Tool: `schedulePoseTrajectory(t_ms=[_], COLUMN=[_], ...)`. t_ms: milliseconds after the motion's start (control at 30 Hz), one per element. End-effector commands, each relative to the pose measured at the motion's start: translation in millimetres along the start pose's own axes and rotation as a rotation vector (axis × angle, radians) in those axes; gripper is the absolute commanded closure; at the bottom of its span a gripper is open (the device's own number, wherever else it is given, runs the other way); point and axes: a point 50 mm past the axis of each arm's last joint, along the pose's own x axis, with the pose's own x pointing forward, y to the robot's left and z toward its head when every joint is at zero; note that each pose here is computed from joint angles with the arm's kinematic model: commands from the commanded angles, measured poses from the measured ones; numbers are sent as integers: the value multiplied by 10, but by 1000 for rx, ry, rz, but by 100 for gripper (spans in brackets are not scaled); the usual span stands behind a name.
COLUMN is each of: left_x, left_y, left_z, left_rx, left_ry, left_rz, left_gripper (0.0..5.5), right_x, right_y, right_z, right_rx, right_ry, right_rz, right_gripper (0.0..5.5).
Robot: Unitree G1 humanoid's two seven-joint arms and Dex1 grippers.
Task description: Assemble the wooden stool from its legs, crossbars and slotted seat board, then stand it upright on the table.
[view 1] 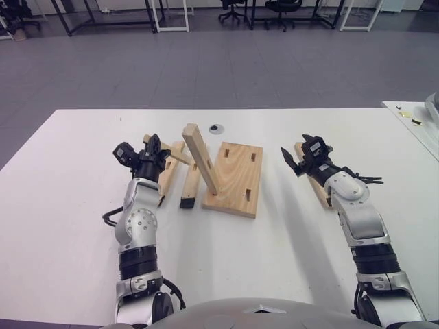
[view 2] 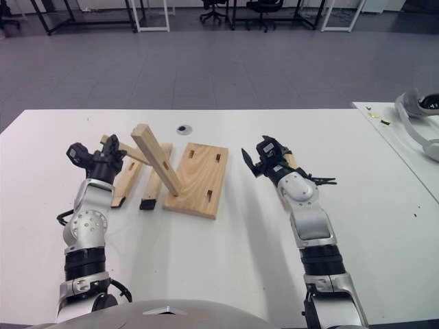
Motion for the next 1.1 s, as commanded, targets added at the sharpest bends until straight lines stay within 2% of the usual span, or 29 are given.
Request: schedulePoseTrajectory(t_ms=[33,267,433,800,1100], left_x=[-10,17,24,36,38], left_y=[31,8,-92,-131,-130], left_z=[-174,-268,-333,-315,-484], left_rx=[-4,89,77,179,357], left_ry=[13,-6,-8,-34,3], left_rz=[-2,-37,-58,-62,-53], left_gripper=[511,511,511,511,511], right_x=[28,36,45,7,-9], right_y=[-3,45,157,273,293], right_z=[-26,-56,-56,-101,-105], right_rx=[-7,-11,-10,-18,-31], right_ry=[2,4,0,11,18], right_rz=[17,36,64,89,96], right_gripper=[188,188,188,188,188])
